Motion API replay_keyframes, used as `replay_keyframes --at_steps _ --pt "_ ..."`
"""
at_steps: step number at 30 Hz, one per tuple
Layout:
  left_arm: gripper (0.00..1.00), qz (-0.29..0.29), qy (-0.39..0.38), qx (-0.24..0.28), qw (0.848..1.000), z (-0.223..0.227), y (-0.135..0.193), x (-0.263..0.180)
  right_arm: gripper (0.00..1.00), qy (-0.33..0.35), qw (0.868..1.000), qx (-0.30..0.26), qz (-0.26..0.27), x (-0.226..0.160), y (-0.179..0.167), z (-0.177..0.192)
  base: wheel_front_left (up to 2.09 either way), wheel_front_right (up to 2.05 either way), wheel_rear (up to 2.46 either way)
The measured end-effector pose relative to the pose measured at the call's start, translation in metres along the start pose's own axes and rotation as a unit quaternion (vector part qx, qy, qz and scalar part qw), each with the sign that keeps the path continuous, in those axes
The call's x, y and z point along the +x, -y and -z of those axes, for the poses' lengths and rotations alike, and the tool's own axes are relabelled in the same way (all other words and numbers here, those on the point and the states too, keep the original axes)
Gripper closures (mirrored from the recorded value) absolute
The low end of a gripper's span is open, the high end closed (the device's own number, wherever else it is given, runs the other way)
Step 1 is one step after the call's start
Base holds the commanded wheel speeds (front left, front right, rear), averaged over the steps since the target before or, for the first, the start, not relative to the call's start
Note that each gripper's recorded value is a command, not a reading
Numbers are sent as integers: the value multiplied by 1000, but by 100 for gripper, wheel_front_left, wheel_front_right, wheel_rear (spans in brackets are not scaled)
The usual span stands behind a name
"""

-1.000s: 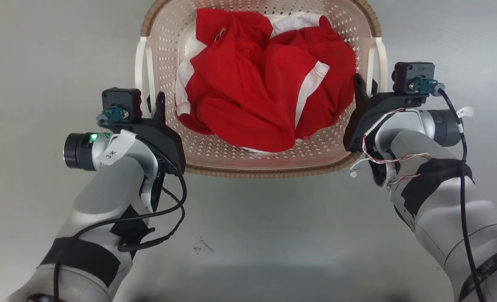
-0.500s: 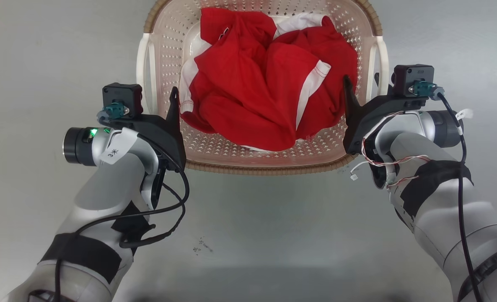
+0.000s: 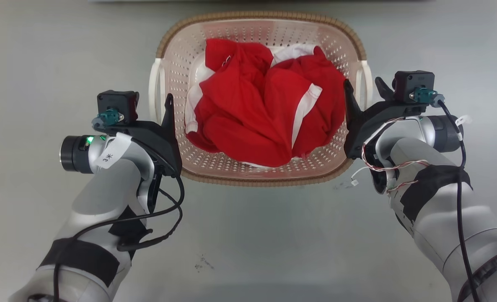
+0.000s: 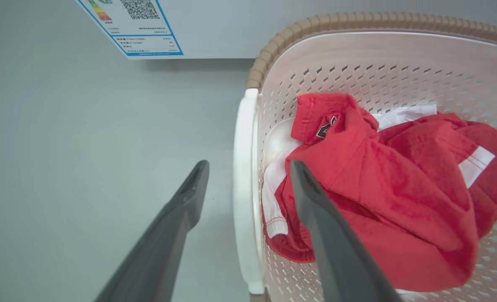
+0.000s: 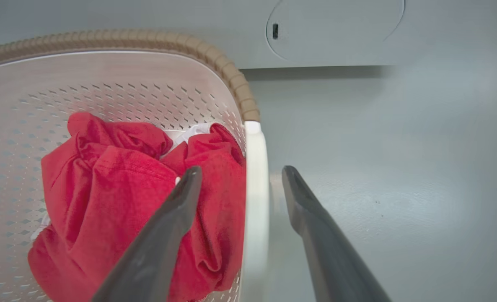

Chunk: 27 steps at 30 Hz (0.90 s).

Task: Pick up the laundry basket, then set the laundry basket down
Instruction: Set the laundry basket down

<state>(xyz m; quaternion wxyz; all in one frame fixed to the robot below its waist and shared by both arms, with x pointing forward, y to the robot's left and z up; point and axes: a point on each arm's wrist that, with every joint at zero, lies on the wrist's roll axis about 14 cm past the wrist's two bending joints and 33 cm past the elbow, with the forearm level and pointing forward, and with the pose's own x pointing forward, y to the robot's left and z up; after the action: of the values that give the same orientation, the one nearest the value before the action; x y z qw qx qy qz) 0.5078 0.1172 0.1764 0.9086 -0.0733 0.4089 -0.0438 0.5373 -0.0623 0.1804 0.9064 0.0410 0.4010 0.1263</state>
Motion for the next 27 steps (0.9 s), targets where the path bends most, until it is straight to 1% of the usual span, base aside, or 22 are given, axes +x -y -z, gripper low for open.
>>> replay_keyframes --at_steps 6,12,18,24,27 --pt "0 6 17 -20 1000 -13 4 -20 0 28 1000 1 -3 -19 -4 -24 0 0 0" --pt "0 12 61 -37 997 -45 5 -41 0 63 998 6 -9 -43 -9 -54 0 0 0" --pt "0 14 95 -58 994 -61 5 -69 0 91 995 24 -15 -71 -17 -72 0 0 0" --pt "0 24 128 -75 989 -70 14 -99 0 123 991 44 -21 -101 -23 -88 0 0 0" --pt "0 24 144 -72 987 -72 15 -115 0 136 989 53 -25 -117 -26 -91 0 0 0"
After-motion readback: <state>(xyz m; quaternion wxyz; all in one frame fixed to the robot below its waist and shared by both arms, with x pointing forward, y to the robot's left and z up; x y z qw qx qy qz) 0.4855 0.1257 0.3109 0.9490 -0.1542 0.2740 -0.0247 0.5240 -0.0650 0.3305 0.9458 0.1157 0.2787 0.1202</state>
